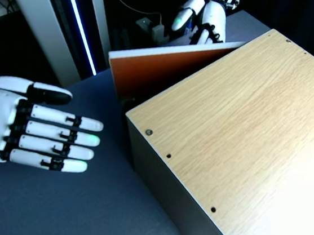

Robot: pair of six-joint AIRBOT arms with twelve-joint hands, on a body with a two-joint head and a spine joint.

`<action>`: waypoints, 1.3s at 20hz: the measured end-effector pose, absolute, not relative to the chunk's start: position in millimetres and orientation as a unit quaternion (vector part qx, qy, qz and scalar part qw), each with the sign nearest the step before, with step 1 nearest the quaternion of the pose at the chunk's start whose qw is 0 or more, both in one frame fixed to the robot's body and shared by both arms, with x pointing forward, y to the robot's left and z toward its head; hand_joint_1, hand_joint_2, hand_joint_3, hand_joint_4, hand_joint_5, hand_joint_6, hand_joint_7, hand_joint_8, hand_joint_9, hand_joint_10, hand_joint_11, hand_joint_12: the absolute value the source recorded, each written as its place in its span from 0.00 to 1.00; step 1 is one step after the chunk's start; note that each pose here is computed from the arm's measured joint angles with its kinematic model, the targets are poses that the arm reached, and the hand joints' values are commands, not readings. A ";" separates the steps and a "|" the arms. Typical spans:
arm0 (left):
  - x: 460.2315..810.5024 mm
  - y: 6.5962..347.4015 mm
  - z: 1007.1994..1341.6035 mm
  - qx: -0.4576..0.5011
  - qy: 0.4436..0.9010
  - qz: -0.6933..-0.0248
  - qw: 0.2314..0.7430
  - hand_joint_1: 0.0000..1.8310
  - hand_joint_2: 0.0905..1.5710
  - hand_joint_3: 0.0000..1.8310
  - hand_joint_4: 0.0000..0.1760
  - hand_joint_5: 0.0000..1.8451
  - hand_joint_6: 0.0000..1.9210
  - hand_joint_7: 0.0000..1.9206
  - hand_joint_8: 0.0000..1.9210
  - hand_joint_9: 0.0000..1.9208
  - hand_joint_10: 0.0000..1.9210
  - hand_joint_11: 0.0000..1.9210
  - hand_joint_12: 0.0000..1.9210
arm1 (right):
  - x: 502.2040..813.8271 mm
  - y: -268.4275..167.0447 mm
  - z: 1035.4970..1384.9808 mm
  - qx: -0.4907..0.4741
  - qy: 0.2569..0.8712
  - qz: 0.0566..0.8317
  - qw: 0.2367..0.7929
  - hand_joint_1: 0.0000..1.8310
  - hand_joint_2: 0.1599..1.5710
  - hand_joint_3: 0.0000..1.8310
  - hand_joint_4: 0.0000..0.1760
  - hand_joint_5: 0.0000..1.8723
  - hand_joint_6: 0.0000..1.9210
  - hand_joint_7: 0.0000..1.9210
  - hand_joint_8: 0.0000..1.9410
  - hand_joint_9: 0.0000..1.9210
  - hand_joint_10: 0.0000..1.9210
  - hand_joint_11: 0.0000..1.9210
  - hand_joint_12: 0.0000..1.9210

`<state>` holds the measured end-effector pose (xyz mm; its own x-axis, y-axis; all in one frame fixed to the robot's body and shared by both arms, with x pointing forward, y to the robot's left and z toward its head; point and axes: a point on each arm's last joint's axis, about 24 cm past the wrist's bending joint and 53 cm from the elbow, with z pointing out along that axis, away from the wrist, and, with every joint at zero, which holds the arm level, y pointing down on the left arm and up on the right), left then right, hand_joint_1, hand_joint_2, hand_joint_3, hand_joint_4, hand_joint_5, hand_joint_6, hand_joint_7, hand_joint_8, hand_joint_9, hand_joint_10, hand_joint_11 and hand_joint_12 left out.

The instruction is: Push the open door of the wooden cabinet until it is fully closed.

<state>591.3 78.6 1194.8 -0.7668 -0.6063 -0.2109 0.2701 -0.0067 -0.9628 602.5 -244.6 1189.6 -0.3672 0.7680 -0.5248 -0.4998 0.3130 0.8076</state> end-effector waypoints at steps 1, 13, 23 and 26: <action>590.8 74.7 1196.7 -0.129 0.630 -0.699 0.313 0.00 0.93 0.00 0.00 0.16 0.00 0.14 0.00 0.12 0.00 0.11 0.01 | 602.6 -244.6 1189.5 0.113 0.594 0.575 0.551 0.17 0.86 0.00 0.00 0.20 0.00 0.16 0.00 0.13 0.00 0.00 0.28; 606.5 40.8 1214.4 -0.109 0.613 -0.716 0.314 0.00 0.95 0.00 0.00 0.19 0.01 0.15 0.00 0.13 0.00 0.13 0.01 | 602.5 -243.9 1188.1 0.115 0.594 0.576 0.549 0.13 0.85 0.00 0.00 0.20 0.00 0.18 0.00 0.13 0.00 0.00 0.28; 633.0 44.4 1236.2 -0.150 0.575 -0.736 0.324 0.00 0.94 0.00 0.00 0.12 0.00 0.11 0.00 0.09 0.00 0.08 0.00 | 602.4 -243.6 1187.9 0.115 0.594 0.577 0.548 0.21 0.88 0.00 0.00 0.21 0.00 0.19 0.00 0.15 0.00 0.00 0.34; 631.5 44.9 1235.9 -0.152 0.574 -0.738 0.322 0.00 0.92 0.00 0.00 0.13 0.00 0.12 0.00 0.11 0.01 0.09 0.01 | 602.3 -243.6 1188.0 0.115 0.594 0.577 0.548 0.17 0.88 0.00 0.00 0.21 0.00 0.19 0.00 0.16 0.00 0.00 0.34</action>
<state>631.5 44.9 1235.9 -0.7462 -0.6497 -0.1449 0.3004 -0.1344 -0.9443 602.3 -243.6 1188.0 -0.3727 0.7692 -0.5190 -0.4965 0.3072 0.8119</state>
